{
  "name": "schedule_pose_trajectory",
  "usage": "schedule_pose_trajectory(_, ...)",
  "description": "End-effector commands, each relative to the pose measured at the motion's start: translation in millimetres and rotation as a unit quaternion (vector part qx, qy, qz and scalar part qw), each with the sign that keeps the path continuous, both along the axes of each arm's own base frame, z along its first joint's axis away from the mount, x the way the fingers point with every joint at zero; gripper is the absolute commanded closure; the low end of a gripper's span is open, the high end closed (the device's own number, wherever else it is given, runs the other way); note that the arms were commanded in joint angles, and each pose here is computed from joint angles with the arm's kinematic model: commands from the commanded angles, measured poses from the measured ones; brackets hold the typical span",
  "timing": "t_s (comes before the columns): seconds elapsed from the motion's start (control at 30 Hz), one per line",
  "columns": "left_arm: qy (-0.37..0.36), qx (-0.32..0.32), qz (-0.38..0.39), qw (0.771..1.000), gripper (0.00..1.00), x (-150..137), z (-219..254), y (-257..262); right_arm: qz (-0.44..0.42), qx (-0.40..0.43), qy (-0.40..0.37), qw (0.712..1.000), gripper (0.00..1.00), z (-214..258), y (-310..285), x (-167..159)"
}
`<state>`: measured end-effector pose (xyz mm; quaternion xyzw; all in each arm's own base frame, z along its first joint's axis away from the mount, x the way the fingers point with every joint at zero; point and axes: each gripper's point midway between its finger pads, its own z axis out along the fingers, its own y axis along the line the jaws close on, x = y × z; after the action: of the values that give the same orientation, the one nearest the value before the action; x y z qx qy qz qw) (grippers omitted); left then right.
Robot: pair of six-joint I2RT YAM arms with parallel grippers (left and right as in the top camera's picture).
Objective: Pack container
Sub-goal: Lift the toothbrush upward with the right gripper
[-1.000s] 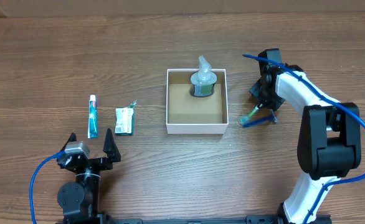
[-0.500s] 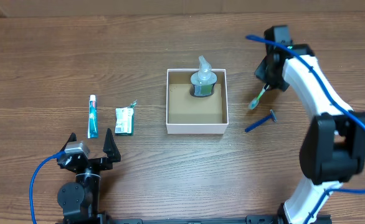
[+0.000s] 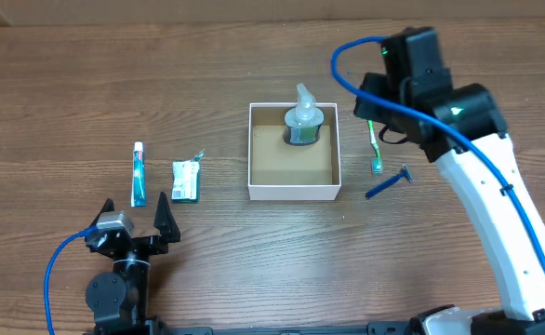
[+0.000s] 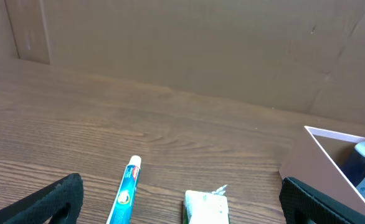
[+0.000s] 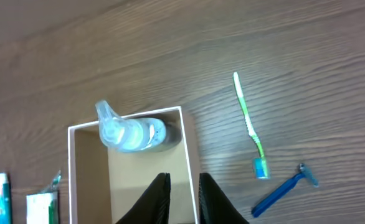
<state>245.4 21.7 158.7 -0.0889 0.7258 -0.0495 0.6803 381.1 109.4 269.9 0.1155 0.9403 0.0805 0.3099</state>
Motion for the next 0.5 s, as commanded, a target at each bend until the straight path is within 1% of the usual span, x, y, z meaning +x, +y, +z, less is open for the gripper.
schedule_pose_trajectory(0.0, -0.003, -0.008, -0.004, 1.000, 0.00, 0, 1, -1, -0.009, -0.032, 0.001, 0.999, 0.61, -4, -11, 4)
schedule_pose_trajectory(0.07, -0.003, -0.008, -0.004, 1.000, 0.00, 0, 1, -1, -0.002, -0.061, 0.013, 0.998, 0.55, -16, -20, 4)
schedule_pose_trajectory(0.1, -0.003, -0.008, -0.004, 1.000, 0.00, 0, 1, -1, -0.004, -0.074, 0.024, 0.997, 0.48, -27, -27, 5)
schedule_pose_trajectory(0.13, -0.003, -0.008, -0.004, 1.000, 0.00, 0, 1, -1, 0.005, -0.081, 0.032, 0.996, 0.46, -37, -31, 6)
schedule_pose_trajectory(0.2, -0.003, -0.008, -0.004, 1.000, 0.00, 0, 1, -1, 0.025, -0.083, 0.044, 0.995, 0.44, -56, -34, 8)
schedule_pose_trajectory(0.23, -0.003, -0.008, -0.004, 1.000, 0.00, 0, 1, -1, 0.041, -0.073, 0.051, 0.995, 0.43, -73, -36, 10)
schedule_pose_trajectory(0.3, -0.003, -0.008, -0.004, 1.000, 0.00, 0, 1, -1, 0.041, -0.062, 0.060, 0.995, 0.41, -96, -45, 13)
schedule_pose_trajectory(0.4, -0.003, -0.008, -0.004, 1.000, 0.00, 0, 1, -1, 0.034, -0.053, 0.077, 0.995, 0.41, -129, -60, 19)
schedule_pose_trajectory(0.47, -0.003, -0.008, -0.004, 1.000, 0.00, 0, 1, -1, 0.070, -0.050, 0.084, 0.993, 0.39, -150, -59, 25)
